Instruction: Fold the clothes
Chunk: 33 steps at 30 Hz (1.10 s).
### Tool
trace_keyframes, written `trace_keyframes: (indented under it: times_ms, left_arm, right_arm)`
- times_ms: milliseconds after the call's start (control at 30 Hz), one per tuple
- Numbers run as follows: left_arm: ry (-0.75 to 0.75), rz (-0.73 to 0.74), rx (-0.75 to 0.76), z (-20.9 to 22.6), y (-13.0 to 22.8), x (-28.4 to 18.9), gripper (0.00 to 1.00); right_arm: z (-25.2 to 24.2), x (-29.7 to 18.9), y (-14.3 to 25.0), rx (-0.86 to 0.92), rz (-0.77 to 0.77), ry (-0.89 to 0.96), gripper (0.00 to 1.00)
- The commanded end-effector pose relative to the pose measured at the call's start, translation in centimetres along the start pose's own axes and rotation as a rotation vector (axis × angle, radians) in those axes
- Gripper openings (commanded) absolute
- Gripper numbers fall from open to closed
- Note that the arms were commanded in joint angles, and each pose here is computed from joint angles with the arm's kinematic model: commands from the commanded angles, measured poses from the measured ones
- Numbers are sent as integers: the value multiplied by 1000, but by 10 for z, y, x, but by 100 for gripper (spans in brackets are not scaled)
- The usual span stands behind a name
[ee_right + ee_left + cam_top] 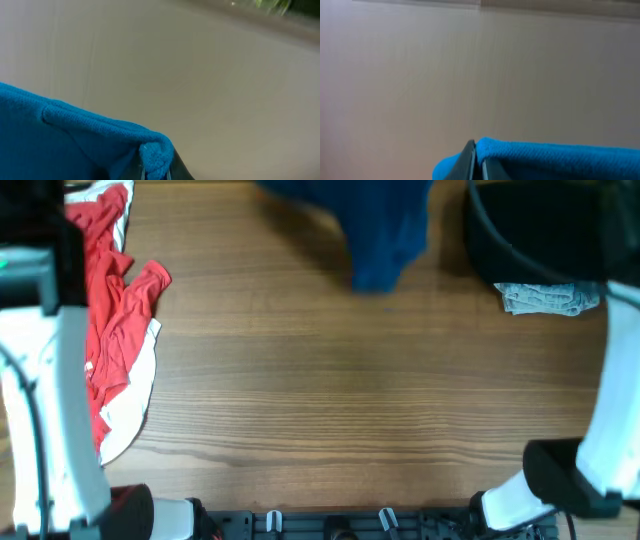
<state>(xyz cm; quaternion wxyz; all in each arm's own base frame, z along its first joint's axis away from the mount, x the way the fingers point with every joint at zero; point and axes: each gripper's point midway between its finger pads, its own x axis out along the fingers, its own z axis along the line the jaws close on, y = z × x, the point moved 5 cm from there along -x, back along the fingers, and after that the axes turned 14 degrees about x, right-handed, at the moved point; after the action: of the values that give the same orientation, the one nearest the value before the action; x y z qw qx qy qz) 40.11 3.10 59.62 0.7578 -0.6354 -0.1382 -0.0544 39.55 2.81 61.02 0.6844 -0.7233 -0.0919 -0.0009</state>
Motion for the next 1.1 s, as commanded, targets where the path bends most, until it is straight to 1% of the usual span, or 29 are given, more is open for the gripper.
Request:
trace_keyframes:
  times_ms: [0,100,200,233,267,333,367,400,467,533,600,667,733,800,967,1067]
  left_arm:
    - [-27,66,39,15,-13,-23,4]
    - [19,319,44,6,41,-26,4]
    - [70,653,49,-2,115,-36,4]
    - [82,726,49,-5,133,-39,4]
    - [106,853,41,-10,162,-43,4]
    - [166,1070,32,-21,212,-54,4]
    - [181,1148,32,-23,230,-59,4]
    - [194,1220,32,-26,247,-62,4]
    - [207,1303,30,-28,266,-67,4]
    - [217,1345,28,-30,270,-73,4]
    - [220,1358,27,-29,265,-80,4]
    - [222,1368,21,-28,257,-88,4]
    - [255,1390,-8,-31,248,-101,4]
    - [295,1420,-40,-35,236,-118,4]
    - [278,1499,-95,-33,214,-155,4]
    - [243,1506,-133,-32,205,-166,4]
  right_arm:
    - [-16,-13,9,-15,84,81,4]
    - [-13,-2,60,1,296,62,4]
    - [-8,12,134,39,584,17,4]
    - [-6,14,151,51,642,5,4]
    - [-3,19,180,88,747,-12,4]
    - [3,23,211,138,856,-45,4]
    - [6,25,220,156,887,-66,4]
    - [9,25,226,180,909,-83,4]
    - [10,23,229,223,929,-66,4]
    - [11,14,225,246,948,-59,4]
    - [12,3,224,252,983,-58,4]
    - [14,-13,222,259,1031,-58,4]
    - [18,-29,216,273,1063,-73,4]
    - [22,-50,204,292,1080,-85,4]
    - [24,-85,158,405,970,-24,4]
    - [26,-107,152,439,976,-7,4]
